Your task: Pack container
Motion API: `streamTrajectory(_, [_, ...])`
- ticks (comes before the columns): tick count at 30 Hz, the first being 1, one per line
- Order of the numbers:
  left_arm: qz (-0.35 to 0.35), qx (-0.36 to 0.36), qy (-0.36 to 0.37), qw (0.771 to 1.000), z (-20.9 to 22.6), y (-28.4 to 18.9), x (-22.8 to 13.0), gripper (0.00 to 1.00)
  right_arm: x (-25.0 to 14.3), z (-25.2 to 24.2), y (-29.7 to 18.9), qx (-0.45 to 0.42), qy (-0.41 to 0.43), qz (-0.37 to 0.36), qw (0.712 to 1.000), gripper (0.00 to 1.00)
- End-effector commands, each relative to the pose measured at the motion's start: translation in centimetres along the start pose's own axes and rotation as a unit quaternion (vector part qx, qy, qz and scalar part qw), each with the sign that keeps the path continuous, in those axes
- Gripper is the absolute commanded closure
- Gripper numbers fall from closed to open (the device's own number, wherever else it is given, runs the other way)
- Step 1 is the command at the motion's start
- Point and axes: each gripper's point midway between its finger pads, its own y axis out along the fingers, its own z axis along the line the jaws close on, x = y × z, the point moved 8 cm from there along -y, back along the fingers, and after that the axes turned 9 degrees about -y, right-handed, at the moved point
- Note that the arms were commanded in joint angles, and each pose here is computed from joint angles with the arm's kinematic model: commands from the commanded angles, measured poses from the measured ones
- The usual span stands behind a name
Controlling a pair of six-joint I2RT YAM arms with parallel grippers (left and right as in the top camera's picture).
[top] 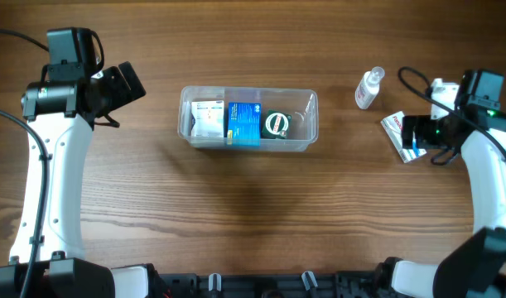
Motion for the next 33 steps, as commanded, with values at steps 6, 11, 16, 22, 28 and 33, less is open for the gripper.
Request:
streamTrajectory(6, [-0.004,-0.006,0.008,1.000,0.0,-0.4,0.2,0.00,-0.6,0.9,6.5,0.075,-0.063,0.050,0.994,0.00])
streamTrajectory(11, [-0.004,-0.006,0.008,1.000,0.0,-0.4,0.2,0.00,-1.3,1.2,9.5,0.097,-0.084,0.080,0.989,0.00])
streamTrajectory(16, [-0.004,-0.006,0.007,1.000,0.0,-0.4,0.2,0.00,-1.1,1.1,10.8,0.094,-0.083,0.077,0.989,0.00])
streamTrajectory(22, [-0.004,-0.006,0.008,1.000,0.0,-0.4,0.2,0.00,-0.6,0.6,11.4,0.073,-0.087,0.067,0.991,0.01])
streamTrajectory(28, [-0.004,-0.006,0.008,1.000,0.0,-0.4,0.2,0.00,-0.5,0.5,11.6,0.071,-0.088,0.064,0.992,0.36])
streamTrajectory(33, [-0.004,-0.006,0.008,1.000,0.0,-0.4,0.2,0.00,-0.5,0.5,11.6,0.069,-0.062,0.065,0.994,0.51])
